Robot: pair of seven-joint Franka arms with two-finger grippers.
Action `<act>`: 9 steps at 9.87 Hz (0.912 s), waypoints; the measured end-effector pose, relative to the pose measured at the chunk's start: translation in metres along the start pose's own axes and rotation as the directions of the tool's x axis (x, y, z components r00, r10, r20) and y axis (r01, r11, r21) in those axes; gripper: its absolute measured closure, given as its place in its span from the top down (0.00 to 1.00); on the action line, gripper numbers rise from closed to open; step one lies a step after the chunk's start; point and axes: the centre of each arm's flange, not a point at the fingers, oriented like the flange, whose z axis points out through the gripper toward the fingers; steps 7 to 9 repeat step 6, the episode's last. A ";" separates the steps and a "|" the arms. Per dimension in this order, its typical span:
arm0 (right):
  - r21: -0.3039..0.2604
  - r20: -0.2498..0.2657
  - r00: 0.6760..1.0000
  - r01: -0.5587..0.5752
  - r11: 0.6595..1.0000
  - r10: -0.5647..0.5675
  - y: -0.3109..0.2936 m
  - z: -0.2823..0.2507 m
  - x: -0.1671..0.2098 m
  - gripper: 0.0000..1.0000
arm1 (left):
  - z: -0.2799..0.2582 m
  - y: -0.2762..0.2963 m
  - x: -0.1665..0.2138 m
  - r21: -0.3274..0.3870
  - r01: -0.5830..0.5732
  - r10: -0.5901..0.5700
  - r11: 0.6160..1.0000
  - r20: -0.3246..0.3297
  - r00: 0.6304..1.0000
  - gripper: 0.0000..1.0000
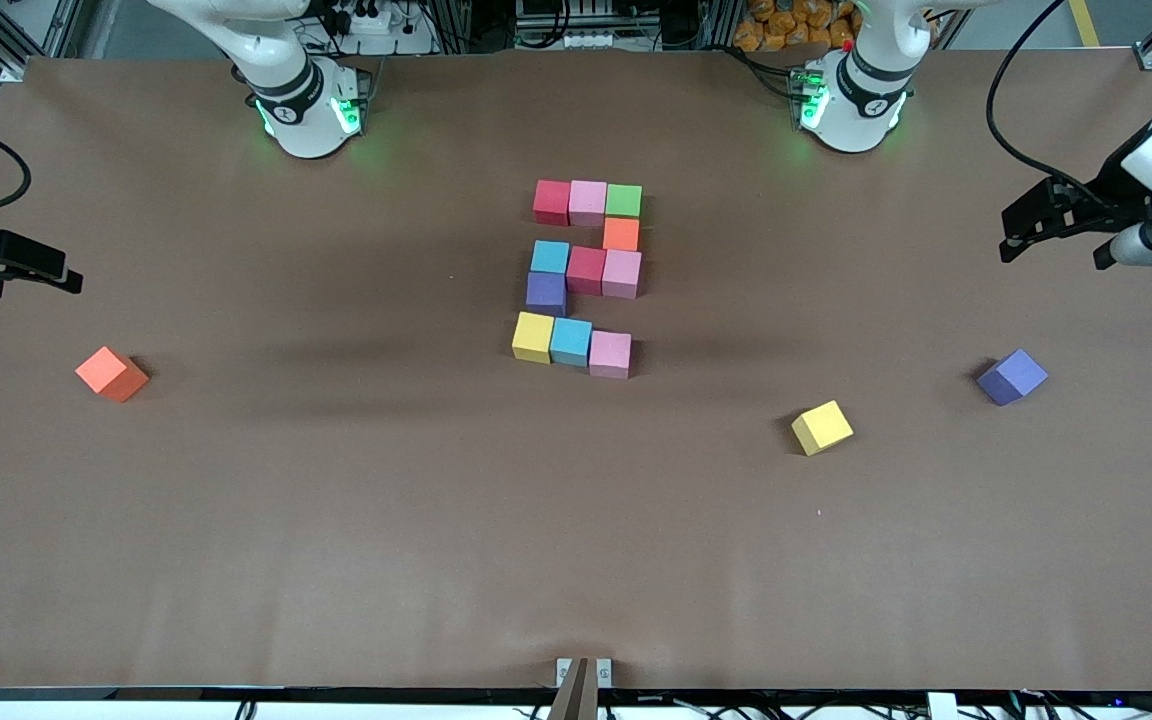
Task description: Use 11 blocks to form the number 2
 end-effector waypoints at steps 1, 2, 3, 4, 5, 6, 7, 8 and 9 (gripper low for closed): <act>0.000 0.000 1.000 0.000 1.000 0.000 0.000 0.000 0.000 1.00 | 0.000 -0.001 -0.001 0.000 0.002 -0.002 1.000 0.004 1.000 1.00; 0.000 0.000 1.000 0.000 1.000 0.000 0.000 0.000 0.000 1.00 | 0.000 -0.002 -0.001 0.000 0.003 -0.003 1.000 0.005 1.000 1.00; 0.000 0.000 1.000 0.000 1.000 0.000 0.000 0.000 0.000 1.00 | 0.000 -0.002 -0.001 0.000 0.004 -0.004 1.000 0.006 1.000 1.00; 0.000 0.000 1.000 0.000 1.000 0.000 0.000 0.000 0.000 1.00 | 0.000 -0.002 -0.001 0.000 0.004 -0.004 1.000 0.006 1.000 1.00; 0.000 0.000 1.000 0.000 1.000 0.000 0.000 0.000 0.000 1.00 | 0.000 -0.003 -0.001 0.000 0.005 -0.005 1.000 0.006 1.000 1.00; 0.000 0.000 1.000 0.000 1.000 0.000 0.000 0.000 0.000 1.00 | 0.000 -0.005 -0.001 0.000 0.009 -0.009 1.000 0.005 1.000 1.00; 0.000 0.000 1.000 0.000 1.000 0.000 0.000 0.000 0.000 1.00 | 0.000 -0.005 -0.001 0.000 0.009 -0.009 1.000 0.005 1.000 1.00; 0.000 0.000 1.000 0.000 1.000 0.000 0.000 0.000 0.000 1.00 | 0.000 -0.005 -0.001 0.000 0.009 -0.009 1.000 0.005 1.000 1.00; 0.000 0.000 1.000 0.000 1.000 0.000 0.000 0.000 0.000 1.00 | 0.000 -0.005 -0.001 0.000 0.009 -0.009 1.000 0.005 1.000 1.00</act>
